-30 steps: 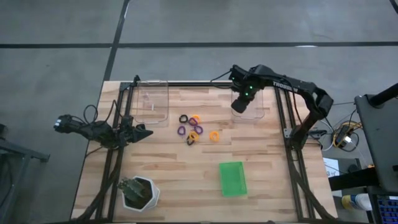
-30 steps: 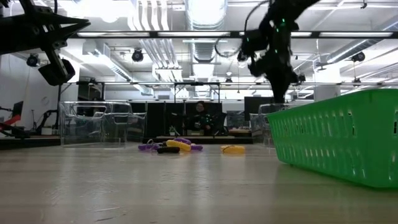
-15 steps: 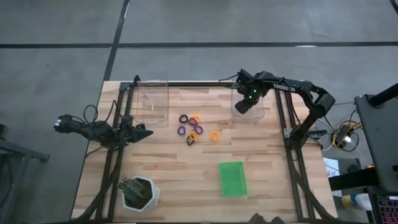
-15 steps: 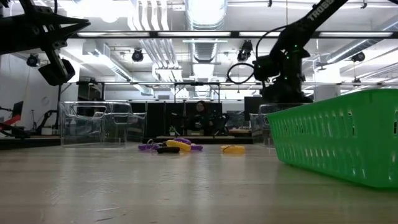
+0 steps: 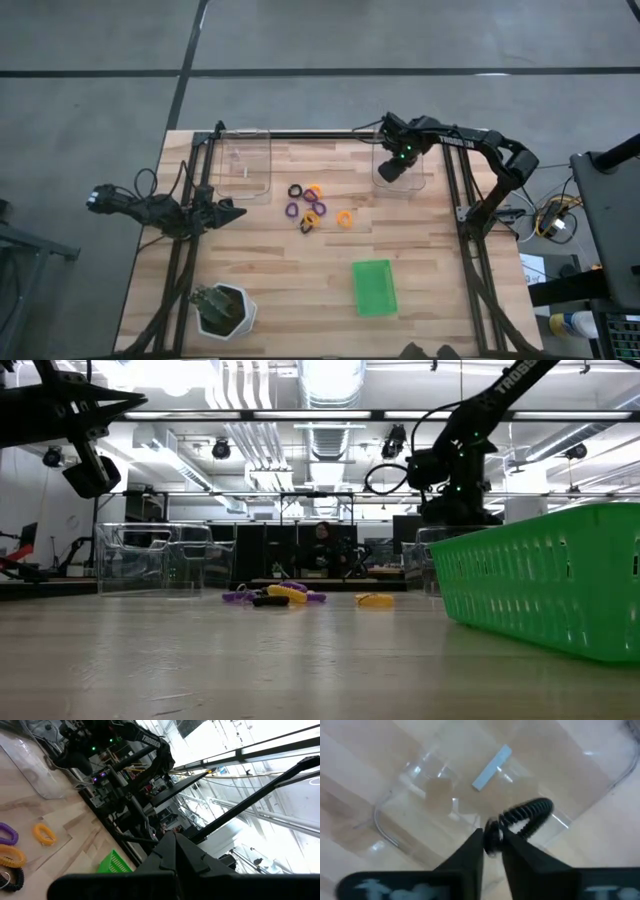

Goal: Sort spring keychains
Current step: Put the top right black spring keychain into the right transparent bin, then put the bottom black spring keychain into the right transparent bin

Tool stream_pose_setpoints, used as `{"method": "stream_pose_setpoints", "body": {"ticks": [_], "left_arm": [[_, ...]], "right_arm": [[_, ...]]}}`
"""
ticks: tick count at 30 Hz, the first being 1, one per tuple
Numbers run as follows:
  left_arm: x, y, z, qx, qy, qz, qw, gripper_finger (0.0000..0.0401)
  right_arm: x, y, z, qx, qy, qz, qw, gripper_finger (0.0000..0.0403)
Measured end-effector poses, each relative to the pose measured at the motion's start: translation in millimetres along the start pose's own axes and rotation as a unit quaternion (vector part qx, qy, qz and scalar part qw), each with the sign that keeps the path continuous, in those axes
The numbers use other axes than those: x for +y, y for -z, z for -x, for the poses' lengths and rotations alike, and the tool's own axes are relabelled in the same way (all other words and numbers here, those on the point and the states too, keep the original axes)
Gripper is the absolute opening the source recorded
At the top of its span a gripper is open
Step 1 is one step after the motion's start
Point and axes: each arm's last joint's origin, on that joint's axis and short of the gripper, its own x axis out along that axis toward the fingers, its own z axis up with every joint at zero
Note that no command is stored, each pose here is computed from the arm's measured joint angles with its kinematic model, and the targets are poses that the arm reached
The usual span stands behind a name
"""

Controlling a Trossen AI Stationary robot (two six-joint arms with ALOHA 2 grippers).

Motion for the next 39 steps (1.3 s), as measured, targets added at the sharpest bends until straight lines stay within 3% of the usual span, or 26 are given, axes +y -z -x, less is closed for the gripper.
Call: {"method": "stream_pose_setpoints", "body": {"ticks": [7, 11, 24, 33, 39], "left_arm": [[0, 0, 0, 0.0, 0.0, 0.0, 1.0, 0.0], [0, 0, 0, 0.0, 0.001, 0.001, 1.0, 0.0], [0, 0, 0, -0.002, -0.002, 0.0, 1.0, 0.0], [2, 0, 0, -0.012, -0.017, -0.006, 1.0, 0.0], [2, 0, 0, -0.014, -0.019, -0.004, 1.0, 0.0]], "right_arm": [[1, -7, 10, -0.011, -0.002, -0.006, 1.0, 0.0173], [4, -13, 28, -0.011, -0.005, 0.001, 1.0, 0.0202], [48, -40, 117, -0.129, -0.051, 0.072, 0.988, 0.0173], [110, -26, 155, -0.186, -0.091, 0.179, 0.962, 0.0175], [137, -20, 170, -0.231, -0.12, 0.193, 0.946, 0.0174]]}}
